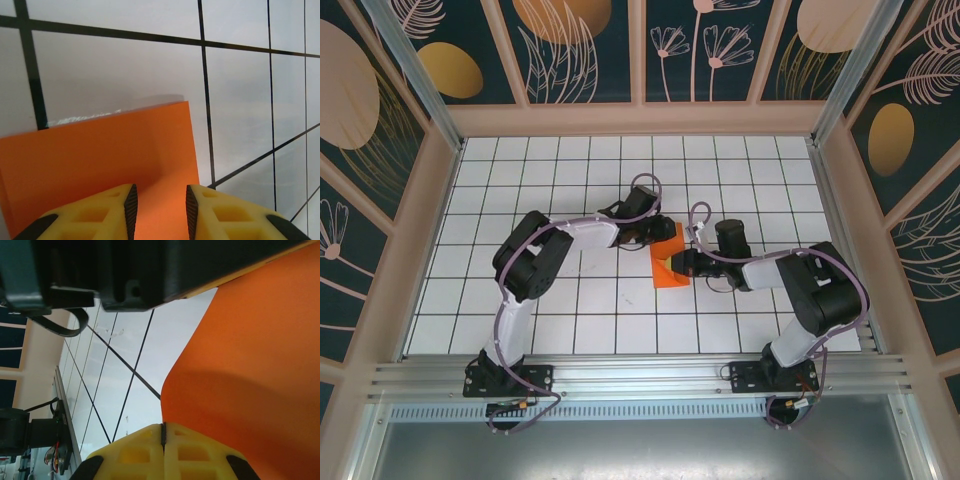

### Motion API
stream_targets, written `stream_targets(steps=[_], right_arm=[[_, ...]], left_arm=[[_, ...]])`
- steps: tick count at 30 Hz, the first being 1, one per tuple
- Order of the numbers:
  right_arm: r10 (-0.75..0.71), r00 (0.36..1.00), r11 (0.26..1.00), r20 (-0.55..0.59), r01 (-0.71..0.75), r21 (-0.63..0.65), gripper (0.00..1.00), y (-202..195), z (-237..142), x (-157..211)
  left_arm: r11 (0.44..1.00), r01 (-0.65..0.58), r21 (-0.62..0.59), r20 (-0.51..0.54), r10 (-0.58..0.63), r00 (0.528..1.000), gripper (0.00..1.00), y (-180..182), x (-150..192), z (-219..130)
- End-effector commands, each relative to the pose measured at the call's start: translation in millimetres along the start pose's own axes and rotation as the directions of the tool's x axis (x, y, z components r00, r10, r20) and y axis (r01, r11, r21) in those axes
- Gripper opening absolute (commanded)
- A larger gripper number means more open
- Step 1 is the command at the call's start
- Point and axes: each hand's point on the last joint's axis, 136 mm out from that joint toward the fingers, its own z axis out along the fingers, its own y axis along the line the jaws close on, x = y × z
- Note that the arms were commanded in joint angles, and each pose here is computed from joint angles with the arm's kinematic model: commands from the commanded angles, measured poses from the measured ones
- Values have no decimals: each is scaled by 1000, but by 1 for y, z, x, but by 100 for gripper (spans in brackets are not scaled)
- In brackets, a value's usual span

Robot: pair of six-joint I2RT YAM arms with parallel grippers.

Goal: Fold a paper plane with a square sheet of paper (pick it up from the middle)

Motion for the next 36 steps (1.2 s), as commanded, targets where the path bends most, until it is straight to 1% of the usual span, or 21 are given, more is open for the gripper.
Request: stream_targets(steps=[1, 4, 7, 11, 14, 16, 19, 22, 24, 27, 32, 36], right_arm=[[-51, 999, 998, 0, 51, -37, 3, 10, -1, -9], [-46, 999, 998, 2, 46, -38, 3, 10, 0, -11], [-29, 999, 998, 24, 30, -48, 3, 13, -1, -14], [6, 996, 1000, 83, -5, -18, 3, 16, -3, -18], [15, 993, 1000, 117, -16, 8, 2, 22, 0, -18], [32, 990, 999, 140, -35, 14, 2, 26, 4, -16], [62, 983, 996, 173, -71, 47, 2, 31, 10, -15], [74, 978, 995, 193, -85, 49, 2, 45, 19, -11], [109, 970, 990, 219, -124, 60, 2, 48, 21, -10], [127, 967, 985, 221, -149, 88, 2, 44, 25, -5], [96, 981, 987, 167, -115, 110, 3, 37, 32, 4], [88, 990, 989, 113, -100, 109, 3, 32, 41, 12]], left_arm=[[999, -30, -20, -30, 30, 999, 34, 5, 0, 5], [998, -51, -45, -39, 49, 998, 34, 9, 1, 5], [997, -67, -38, -30, 66, 997, 36, 2, -5, -3], [998, -68, -16, 45, 69, 997, 41, -16, -26, -29], [998, -65, 6, 107, 64, 992, 43, -27, -43, -51], [998, -61, 23, 128, 57, 990, 43, -30, -49, -61], [998, -51, 25, 139, 47, 989, 43, -26, -52, -70], [999, -38, 14, 134, 36, 990, 42, -16, -47, -73], [1000, -25, 16, 127, 22, 992, 40, -10, -43, -73], [999, -25, 29, 106, 22, 994, 38, -6, -36, -69], [996, -20, 92, 21, 18, 1000, 36, -6, -18, -52], [992, -19, 125, -10, 21, 1000, 35, -6, -11, -44]])
